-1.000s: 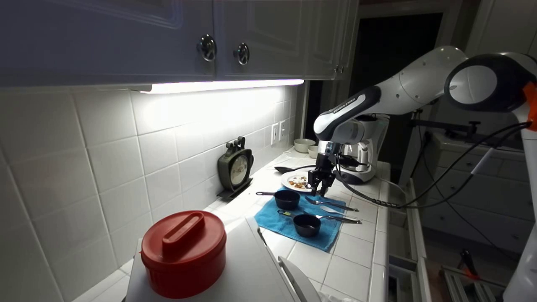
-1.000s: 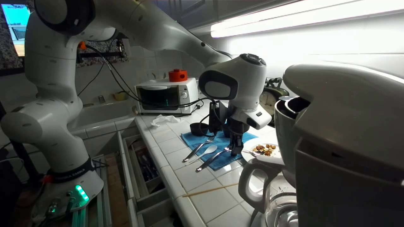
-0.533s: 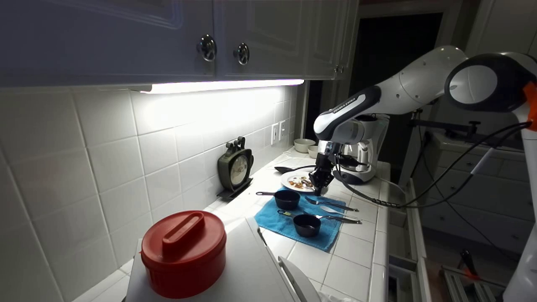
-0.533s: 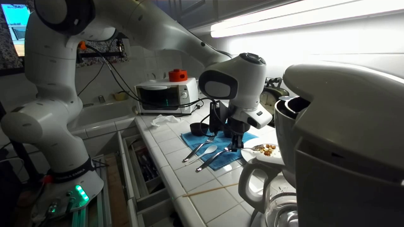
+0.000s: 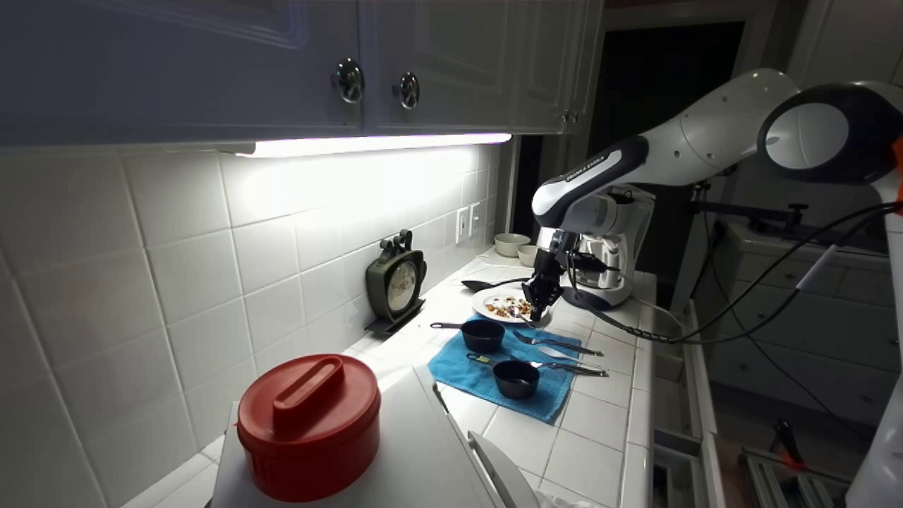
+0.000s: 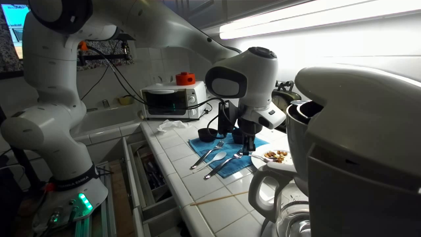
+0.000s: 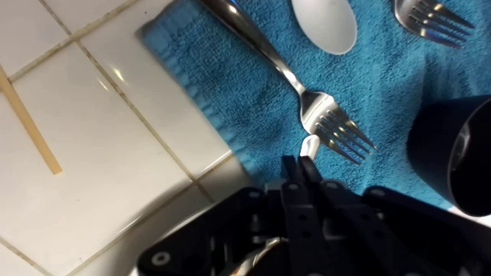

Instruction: Use the silver spoon to remove some contents from the white plate and put them on the blue towel.

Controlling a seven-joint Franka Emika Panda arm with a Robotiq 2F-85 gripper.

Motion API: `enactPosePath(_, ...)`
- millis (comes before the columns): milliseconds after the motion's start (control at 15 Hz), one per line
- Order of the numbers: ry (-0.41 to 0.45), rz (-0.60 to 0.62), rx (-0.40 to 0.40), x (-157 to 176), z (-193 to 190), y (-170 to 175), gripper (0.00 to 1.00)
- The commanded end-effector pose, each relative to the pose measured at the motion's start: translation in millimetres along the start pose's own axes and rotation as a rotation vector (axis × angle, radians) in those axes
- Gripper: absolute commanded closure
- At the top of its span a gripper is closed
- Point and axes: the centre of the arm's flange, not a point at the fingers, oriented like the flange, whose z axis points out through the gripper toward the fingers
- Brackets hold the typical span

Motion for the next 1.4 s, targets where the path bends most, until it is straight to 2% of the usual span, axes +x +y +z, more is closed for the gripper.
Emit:
enactPosePath(0,-0.015,0.005,0.006,-8.6,-14.8,10.9,0.94)
enactPosePath(133,-0.015,0.015,0.0,-8.1,-15.8,14.0,0.94)
enactPosePath(200,-0.014,0.016,-0.001,-8.3,-14.9,13.9,0.69)
enactPosePath(333,-0.012,0.017,0.0,-7.1,-11.5,12.6,0.66)
enactPosePath(400,-0.013,0.016,0.004,-6.7,-10.3,11.5,0.61)
enactPosePath(733,-0.014,0.015,0.009,-4.3,-3.6,5.6,0.25)
enactPosePath(933,-0.017,0.026,0.014,-2.5,3.9,5.4,0.09)
enactPosePath(1133,-0.02,0.036,0.018,-1.1,8.8,7.2,0.1)
enactPosePath(1267,-0.023,0.043,0.022,-0.6,10.7,7.9,0.25)
enactPosePath(1333,-0.024,0.046,0.023,-0.3,11.3,8.1,0.29)
